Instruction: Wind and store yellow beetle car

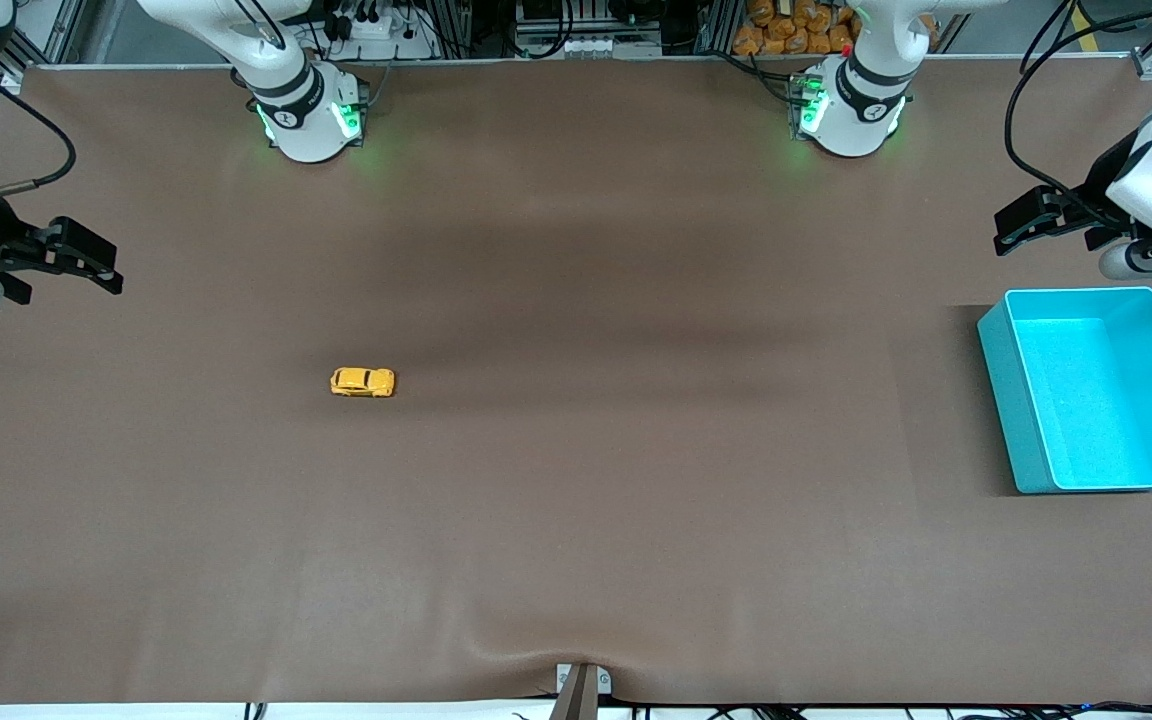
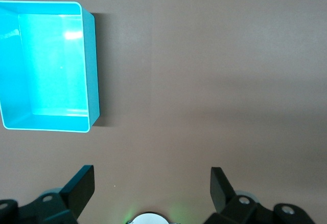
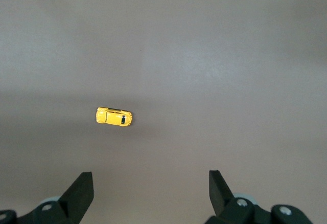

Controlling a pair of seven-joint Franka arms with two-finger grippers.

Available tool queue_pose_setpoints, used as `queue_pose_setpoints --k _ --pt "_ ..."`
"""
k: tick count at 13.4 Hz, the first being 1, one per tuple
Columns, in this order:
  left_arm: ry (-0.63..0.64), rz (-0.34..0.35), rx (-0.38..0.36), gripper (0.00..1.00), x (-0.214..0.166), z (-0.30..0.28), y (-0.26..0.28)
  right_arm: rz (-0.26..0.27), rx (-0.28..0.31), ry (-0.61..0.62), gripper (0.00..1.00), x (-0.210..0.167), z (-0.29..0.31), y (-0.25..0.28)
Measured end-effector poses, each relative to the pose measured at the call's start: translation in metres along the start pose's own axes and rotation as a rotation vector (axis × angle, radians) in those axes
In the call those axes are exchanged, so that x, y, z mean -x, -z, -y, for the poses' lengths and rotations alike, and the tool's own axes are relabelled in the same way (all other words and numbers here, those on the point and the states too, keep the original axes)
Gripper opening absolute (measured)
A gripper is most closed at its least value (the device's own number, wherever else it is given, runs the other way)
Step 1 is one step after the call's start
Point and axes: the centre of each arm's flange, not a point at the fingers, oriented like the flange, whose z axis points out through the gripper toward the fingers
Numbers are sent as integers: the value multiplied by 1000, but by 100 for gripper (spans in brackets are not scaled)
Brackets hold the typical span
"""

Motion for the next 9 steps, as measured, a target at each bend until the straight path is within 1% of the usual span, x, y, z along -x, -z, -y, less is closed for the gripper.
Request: queue_pose_setpoints --k 3,9 --pt "0 0 0 100 0 0 0 -25 3 5 100 -3 2 2" --pt "0 0 0 100 0 0 0 -33 4 1 100 -3 0 4"
